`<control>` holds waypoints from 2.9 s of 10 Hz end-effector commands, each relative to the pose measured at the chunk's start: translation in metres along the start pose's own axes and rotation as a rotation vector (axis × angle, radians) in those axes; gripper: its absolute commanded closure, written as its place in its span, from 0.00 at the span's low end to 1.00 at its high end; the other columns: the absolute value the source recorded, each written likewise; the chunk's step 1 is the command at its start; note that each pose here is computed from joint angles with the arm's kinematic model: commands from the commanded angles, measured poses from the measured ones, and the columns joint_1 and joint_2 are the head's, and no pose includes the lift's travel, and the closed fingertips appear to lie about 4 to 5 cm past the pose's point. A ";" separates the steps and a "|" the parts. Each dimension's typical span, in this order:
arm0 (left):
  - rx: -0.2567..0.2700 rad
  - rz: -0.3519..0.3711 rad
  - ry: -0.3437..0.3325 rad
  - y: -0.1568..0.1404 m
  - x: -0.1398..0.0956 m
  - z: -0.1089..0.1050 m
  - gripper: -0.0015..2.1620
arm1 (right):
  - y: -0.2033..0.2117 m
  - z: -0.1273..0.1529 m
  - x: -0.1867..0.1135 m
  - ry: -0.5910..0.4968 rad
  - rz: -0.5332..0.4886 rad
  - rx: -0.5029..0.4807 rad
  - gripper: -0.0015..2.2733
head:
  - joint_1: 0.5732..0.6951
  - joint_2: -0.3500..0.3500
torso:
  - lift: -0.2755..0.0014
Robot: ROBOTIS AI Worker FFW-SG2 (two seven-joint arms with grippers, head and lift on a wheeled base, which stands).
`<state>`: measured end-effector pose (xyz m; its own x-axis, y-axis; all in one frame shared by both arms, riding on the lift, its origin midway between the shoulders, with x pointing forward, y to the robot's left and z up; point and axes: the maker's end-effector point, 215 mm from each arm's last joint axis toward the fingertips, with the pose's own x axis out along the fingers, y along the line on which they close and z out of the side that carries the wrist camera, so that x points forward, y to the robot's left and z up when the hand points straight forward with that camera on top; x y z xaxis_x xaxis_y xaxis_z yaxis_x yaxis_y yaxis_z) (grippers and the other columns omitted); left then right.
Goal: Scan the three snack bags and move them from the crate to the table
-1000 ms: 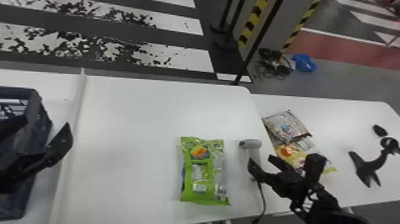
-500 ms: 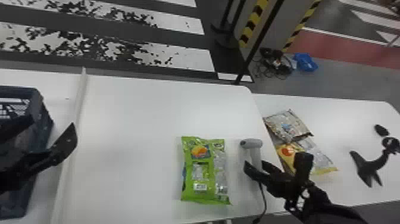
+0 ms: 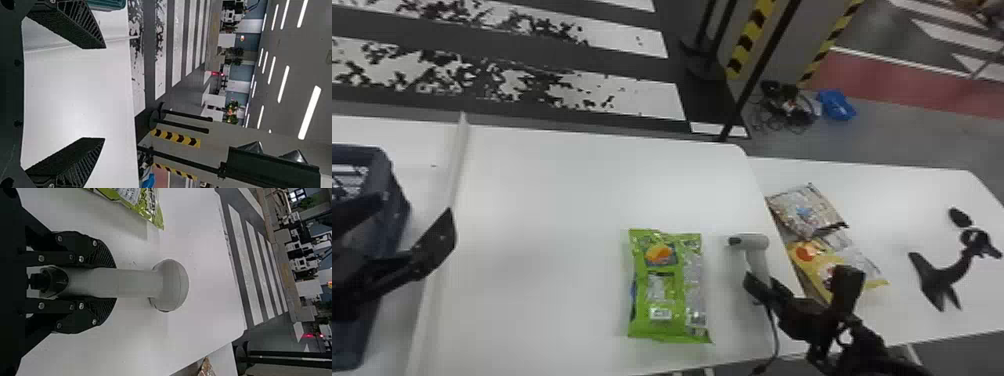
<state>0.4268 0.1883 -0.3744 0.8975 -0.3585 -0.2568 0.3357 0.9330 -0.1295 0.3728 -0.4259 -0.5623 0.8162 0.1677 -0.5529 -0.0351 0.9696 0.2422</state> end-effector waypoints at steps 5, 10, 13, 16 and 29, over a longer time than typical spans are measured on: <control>-0.012 0.025 0.014 0.004 -0.008 -0.011 0.01 | 0.050 -0.009 -0.074 -0.025 0.122 0.131 0.94 | 1.00 0.06 | 0.77; -0.015 0.043 0.009 0.006 -0.007 -0.012 0.01 | 0.085 -0.045 -0.131 0.010 0.250 0.249 0.94 | 1.00 0.08 | 0.77; -0.018 0.040 0.014 0.005 -0.005 -0.014 0.01 | 0.116 -0.063 -0.152 0.072 0.354 0.321 0.94 | 1.00 0.13 | 0.77; -0.017 0.040 0.012 0.006 -0.005 -0.014 0.01 | 0.132 -0.080 -0.162 0.108 0.389 0.340 0.94 | 1.00 0.17 | 0.77; -0.006 0.061 -0.024 0.016 -0.013 -0.006 0.01 | 0.148 -0.083 -0.132 0.123 0.367 0.285 0.95 | 1.00 0.33 | 0.77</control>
<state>0.4173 0.2089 -0.3789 0.9230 -0.2991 -0.2420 0.2777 0.9533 -0.1188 0.2083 -0.2820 -0.5296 0.6928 0.5325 -0.4863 -0.1427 0.7622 0.6314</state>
